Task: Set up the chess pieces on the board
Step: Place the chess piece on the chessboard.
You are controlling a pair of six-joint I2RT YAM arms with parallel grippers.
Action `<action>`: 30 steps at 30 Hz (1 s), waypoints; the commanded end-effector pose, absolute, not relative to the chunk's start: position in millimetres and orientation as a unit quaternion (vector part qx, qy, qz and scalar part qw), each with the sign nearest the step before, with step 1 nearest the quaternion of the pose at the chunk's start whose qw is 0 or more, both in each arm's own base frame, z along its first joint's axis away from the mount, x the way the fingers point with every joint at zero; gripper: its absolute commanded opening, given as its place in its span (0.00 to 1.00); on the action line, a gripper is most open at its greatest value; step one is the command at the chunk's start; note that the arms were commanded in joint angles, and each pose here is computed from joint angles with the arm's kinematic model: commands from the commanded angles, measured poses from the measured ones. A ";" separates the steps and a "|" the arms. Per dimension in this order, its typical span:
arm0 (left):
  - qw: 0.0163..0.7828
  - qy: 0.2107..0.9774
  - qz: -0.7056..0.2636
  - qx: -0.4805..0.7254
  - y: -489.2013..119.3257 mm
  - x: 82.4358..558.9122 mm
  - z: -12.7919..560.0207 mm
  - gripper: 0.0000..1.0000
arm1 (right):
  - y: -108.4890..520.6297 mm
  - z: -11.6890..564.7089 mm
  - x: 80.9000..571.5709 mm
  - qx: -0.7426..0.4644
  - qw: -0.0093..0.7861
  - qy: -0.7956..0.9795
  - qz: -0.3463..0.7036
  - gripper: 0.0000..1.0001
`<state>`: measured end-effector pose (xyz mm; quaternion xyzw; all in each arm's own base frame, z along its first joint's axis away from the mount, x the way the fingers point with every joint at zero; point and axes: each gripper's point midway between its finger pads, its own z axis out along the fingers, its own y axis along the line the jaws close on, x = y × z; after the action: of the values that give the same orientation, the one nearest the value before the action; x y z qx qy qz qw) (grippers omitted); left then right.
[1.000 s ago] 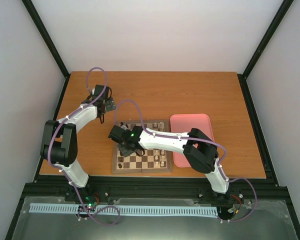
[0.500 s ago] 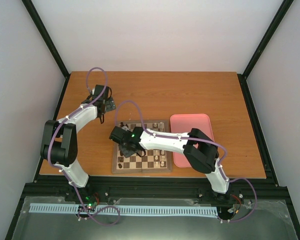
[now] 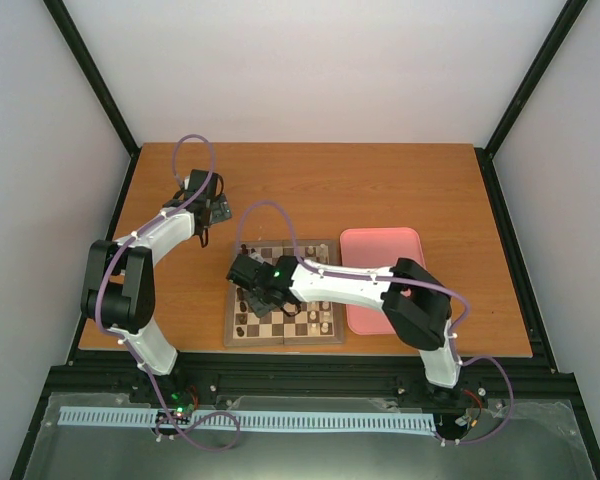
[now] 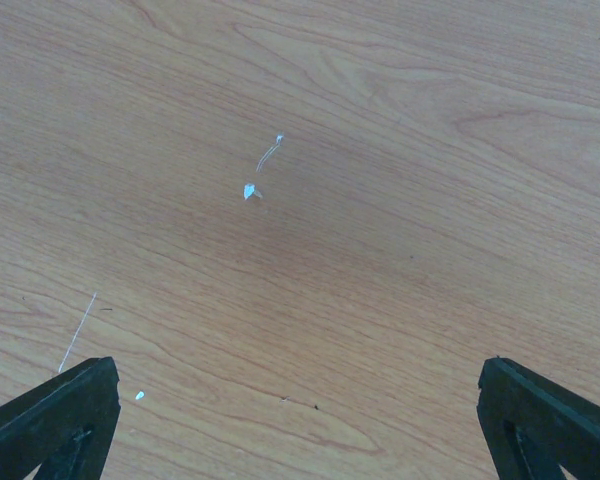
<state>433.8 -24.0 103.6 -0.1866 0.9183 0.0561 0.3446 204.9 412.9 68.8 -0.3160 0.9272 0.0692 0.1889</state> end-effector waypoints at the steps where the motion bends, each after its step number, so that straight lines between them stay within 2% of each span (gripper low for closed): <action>1: 0.361 0.913 0.050 -0.185 -27.0 441.4 119.0 1.00 | 423.4 96.6 196.8 -0.330 0.220 0.912 0.108 0.03; 11: 0.357 0.914 0.050 -0.185 -28.1 442.5 115.4 1.00 | 440.6 96.1 167.1 -0.364 0.211 0.897 0.136 0.03; 30: 0.359 0.914 0.048 -0.183 -30.0 442.1 116.4 1.00 | 444.5 78.2 163.1 -0.353 0.213 0.901 0.133 0.03</action>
<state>433.8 -24.3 103.6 -0.1863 0.9184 0.0556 0.3447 164.0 441.6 83.0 -0.3579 0.9007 0.1350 0.2059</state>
